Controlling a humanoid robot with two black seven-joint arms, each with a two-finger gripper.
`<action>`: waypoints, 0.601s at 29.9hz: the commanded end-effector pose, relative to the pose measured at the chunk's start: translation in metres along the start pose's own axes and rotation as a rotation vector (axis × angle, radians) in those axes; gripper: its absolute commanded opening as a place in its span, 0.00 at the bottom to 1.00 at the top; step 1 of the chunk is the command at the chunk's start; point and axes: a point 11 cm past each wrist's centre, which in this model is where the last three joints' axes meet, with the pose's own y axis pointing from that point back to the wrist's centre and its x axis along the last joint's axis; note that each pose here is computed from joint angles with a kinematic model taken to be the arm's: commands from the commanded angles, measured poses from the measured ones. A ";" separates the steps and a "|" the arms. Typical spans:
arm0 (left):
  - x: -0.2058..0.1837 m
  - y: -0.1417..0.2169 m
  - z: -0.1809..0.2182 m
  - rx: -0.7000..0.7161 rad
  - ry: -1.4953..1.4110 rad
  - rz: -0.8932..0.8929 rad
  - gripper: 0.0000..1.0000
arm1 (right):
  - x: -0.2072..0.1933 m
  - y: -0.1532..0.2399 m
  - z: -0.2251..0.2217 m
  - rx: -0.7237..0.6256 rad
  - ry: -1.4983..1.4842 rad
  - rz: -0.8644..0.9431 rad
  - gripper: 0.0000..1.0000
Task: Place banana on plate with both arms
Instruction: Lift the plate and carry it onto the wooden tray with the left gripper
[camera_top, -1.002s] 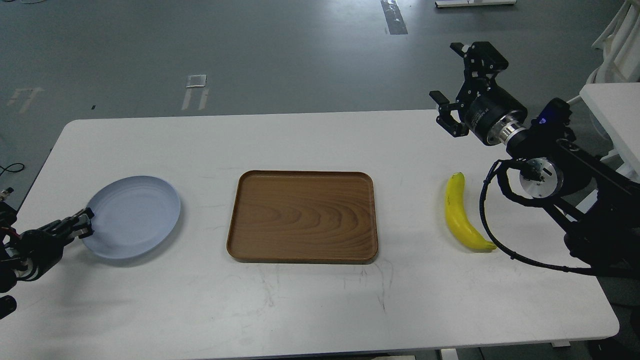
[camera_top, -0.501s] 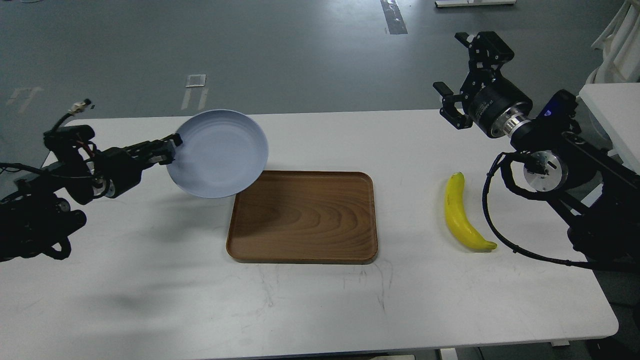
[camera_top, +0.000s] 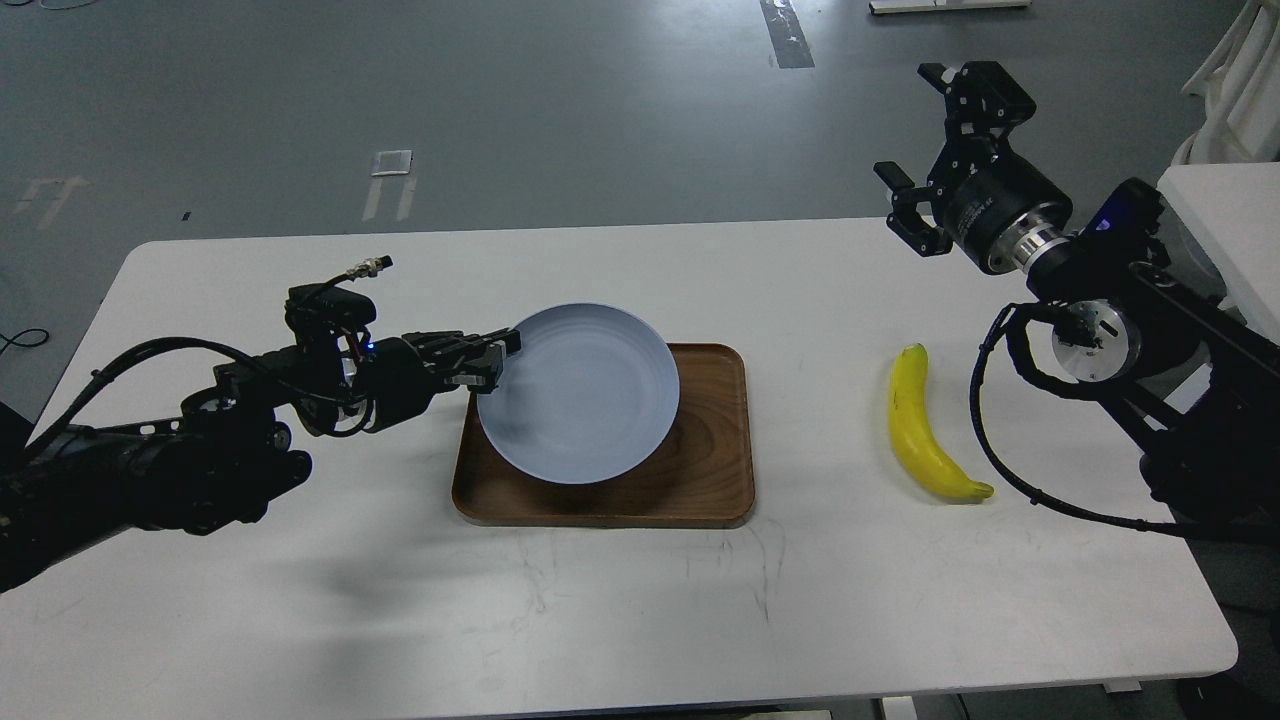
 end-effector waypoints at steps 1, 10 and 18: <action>-0.007 -0.005 0.001 0.003 -0.003 -0.016 0.00 | -0.001 0.000 0.000 0.000 -0.001 -0.001 1.00; -0.017 -0.013 0.007 -0.007 -0.003 -0.035 0.00 | 0.002 0.000 -0.001 0.003 0.001 0.003 1.00; -0.020 -0.029 0.013 -0.002 -0.001 -0.032 0.00 | 0.005 0.002 -0.004 0.007 0.006 0.011 1.00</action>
